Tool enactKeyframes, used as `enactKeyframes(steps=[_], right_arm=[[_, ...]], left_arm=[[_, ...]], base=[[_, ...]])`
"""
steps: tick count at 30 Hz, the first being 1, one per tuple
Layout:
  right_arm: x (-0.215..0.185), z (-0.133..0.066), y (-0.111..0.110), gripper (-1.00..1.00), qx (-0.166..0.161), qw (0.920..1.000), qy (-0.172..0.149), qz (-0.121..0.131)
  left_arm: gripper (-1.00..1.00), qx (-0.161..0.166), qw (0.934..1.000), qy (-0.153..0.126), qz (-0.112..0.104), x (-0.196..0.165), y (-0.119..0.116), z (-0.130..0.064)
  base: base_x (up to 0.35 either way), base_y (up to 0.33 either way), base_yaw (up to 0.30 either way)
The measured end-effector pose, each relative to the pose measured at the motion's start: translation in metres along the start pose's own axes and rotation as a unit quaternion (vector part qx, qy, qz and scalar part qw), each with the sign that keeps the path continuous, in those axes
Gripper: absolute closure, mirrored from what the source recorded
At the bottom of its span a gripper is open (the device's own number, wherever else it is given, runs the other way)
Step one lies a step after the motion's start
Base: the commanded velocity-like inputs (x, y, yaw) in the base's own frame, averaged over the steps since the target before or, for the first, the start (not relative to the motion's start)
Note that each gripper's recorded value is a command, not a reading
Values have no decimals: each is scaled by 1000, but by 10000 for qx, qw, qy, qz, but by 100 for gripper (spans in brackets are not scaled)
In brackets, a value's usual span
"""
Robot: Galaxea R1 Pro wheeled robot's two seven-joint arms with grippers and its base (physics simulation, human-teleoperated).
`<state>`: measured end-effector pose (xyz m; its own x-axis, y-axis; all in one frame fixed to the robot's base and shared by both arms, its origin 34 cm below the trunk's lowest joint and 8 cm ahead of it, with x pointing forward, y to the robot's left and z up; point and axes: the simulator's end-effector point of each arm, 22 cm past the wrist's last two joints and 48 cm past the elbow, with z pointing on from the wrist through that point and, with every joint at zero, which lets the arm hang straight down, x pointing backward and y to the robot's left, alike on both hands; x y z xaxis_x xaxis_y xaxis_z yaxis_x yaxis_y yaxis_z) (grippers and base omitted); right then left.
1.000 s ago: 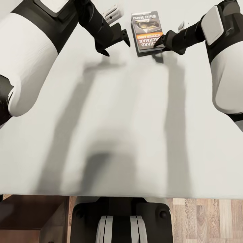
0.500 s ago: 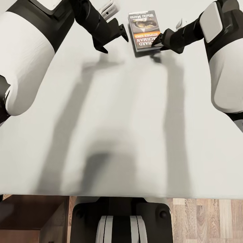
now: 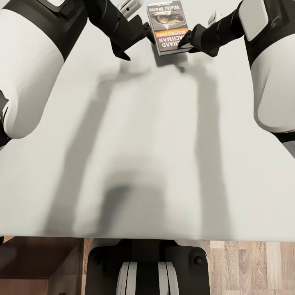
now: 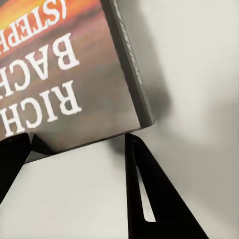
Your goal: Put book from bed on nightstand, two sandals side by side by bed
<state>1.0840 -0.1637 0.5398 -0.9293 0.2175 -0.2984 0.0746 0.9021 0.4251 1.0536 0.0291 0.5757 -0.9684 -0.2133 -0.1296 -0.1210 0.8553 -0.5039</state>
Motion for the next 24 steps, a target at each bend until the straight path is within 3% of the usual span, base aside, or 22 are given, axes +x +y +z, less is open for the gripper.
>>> enactKeyframes(steps=[16, 24], right_arm=[[-12, -6, 25, 100, -128, 9998, -83, -106], [-5, -7, 29, 100, -158, 9998, 96, -98]], left_arm=[[-100, -16, 9999, -117, -76, -6, 2, -1], [-100, -14, 9997, -222, -116, -13, 6, -5]], base=[[0, 0, 0], [0, 0, 0]])
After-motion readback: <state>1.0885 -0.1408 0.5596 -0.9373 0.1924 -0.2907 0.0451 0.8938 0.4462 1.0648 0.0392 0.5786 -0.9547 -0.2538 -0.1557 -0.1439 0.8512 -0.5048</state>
